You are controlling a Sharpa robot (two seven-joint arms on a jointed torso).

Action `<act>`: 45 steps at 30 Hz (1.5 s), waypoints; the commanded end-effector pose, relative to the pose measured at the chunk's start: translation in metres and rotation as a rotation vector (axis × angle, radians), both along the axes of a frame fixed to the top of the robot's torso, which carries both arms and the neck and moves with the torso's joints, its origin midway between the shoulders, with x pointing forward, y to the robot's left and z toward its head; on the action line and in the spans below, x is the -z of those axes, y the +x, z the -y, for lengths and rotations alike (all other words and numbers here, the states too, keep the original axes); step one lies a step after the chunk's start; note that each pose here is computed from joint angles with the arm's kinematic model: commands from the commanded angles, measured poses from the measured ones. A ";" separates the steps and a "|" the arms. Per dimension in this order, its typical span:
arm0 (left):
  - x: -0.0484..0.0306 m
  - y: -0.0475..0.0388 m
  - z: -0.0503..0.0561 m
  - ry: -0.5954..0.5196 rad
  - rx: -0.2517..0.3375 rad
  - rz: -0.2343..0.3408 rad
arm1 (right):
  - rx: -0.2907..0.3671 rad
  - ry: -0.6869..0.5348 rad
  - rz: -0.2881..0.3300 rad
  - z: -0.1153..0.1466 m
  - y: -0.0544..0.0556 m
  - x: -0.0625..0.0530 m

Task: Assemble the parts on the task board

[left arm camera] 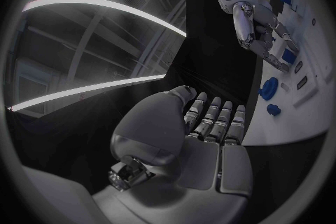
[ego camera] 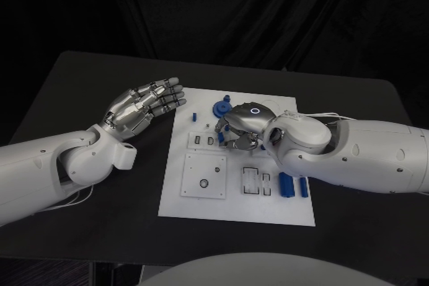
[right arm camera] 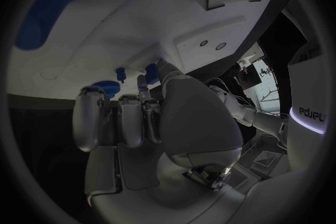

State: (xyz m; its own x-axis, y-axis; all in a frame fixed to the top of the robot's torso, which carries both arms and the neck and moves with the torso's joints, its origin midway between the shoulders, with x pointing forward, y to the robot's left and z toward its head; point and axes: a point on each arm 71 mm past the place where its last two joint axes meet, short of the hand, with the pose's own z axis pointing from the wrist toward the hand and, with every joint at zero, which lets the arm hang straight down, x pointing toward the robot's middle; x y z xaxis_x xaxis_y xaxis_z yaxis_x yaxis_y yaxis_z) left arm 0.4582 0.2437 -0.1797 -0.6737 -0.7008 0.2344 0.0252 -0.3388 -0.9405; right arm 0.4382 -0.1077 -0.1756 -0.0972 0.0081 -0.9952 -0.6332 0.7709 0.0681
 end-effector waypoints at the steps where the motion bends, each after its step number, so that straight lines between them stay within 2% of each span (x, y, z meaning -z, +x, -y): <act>1: -0.0020 -0.0012 0.000 -0.037 0.004 0.023 | 0.012 0.008 0.009 0.002 -0.001 0.000; 4: -0.0018 -0.0013 -0.001 -0.036 0.002 0.023 | 0.013 0.032 0.021 0.004 -0.003 -0.002; 9: -0.0017 -0.0019 -0.005 -0.028 -0.015 0.023 | 0.005 0.115 0.068 0.012 -0.007 -0.013; 14: -0.0011 -0.0016 -0.007 -0.004 -0.055 0.022 | -0.018 0.231 0.125 0.025 -0.012 -0.024; 21: -0.0034 -0.0067 -0.010 0.037 -0.114 0.013 | -0.054 0.381 0.196 0.049 -0.015 -0.035; 25: -0.0064 -0.0054 -0.011 0.117 -0.145 -0.006 | -0.058 0.470 0.221 0.064 -0.015 -0.042; 28: -0.0138 0.0015 -0.007 0.191 -0.140 -0.024 | -0.041 0.498 0.226 0.074 -0.012 -0.046; 32: -0.0208 0.0101 0.002 0.280 -0.102 -0.045 | -0.001 0.518 0.211 0.085 -0.009 -0.046; 36: -0.0263 0.0234 0.014 0.362 -0.001 -0.060 | 0.054 0.521 0.196 0.100 0.000 -0.043; 40: -0.0297 0.0379 0.017 0.404 0.048 0.004 | 0.086 0.517 0.188 0.107 0.008 -0.041; 43: -0.0297 0.0509 0.020 0.498 0.040 0.087 | 0.098 0.513 0.185 0.112 0.012 -0.040; 45: -0.0288 0.0557 0.022 0.550 0.029 0.116 | 0.103 0.509 0.181 0.113 0.014 -0.039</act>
